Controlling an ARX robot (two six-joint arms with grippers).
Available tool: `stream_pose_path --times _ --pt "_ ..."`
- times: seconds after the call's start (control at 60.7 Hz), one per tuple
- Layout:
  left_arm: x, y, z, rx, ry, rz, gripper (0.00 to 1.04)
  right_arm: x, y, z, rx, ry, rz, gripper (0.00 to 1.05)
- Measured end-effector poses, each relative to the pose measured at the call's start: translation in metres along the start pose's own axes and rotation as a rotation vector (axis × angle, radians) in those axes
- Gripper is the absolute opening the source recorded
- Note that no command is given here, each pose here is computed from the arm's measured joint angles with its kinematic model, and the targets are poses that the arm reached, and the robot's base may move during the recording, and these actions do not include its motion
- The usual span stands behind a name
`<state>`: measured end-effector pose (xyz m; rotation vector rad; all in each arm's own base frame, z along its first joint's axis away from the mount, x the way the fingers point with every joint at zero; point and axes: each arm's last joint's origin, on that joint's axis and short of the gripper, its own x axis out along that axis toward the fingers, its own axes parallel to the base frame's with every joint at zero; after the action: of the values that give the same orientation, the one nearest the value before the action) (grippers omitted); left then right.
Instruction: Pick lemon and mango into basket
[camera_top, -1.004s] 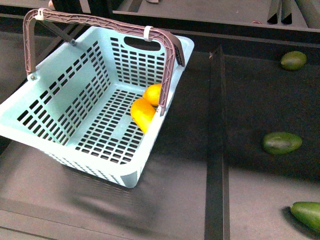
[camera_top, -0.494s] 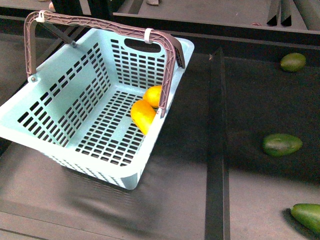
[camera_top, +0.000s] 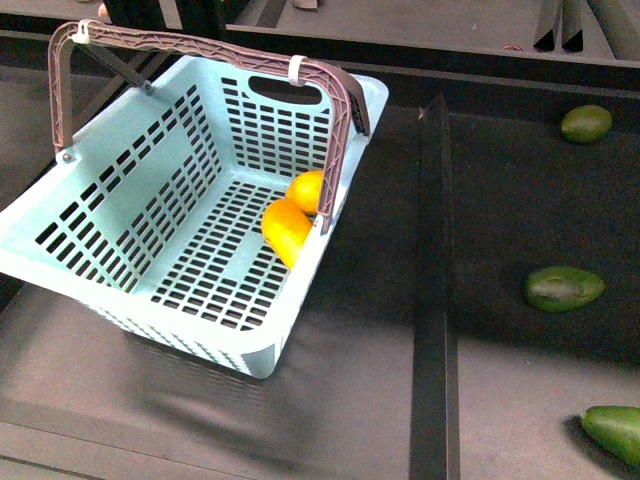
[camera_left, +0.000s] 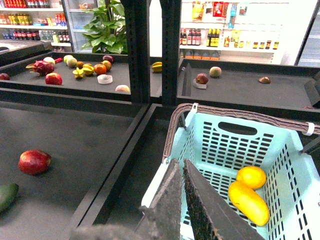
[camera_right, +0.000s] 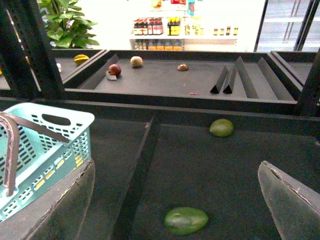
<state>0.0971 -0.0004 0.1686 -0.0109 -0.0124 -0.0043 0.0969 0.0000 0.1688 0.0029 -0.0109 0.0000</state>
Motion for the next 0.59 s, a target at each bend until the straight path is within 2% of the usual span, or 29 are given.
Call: stream_pose_path --times 0.379,0.593 --pt "0.0 0.0 0.0 -0.001 0.0 0.0 0.04 0.0 0.0 0.0 0.0 0.0 0.0 0.96" --pt "0.0 0.0 0.0 0.0 0.0 0.0 0.49 0.0 0.0 0.0 0.0 0.0 0.0 0.96"
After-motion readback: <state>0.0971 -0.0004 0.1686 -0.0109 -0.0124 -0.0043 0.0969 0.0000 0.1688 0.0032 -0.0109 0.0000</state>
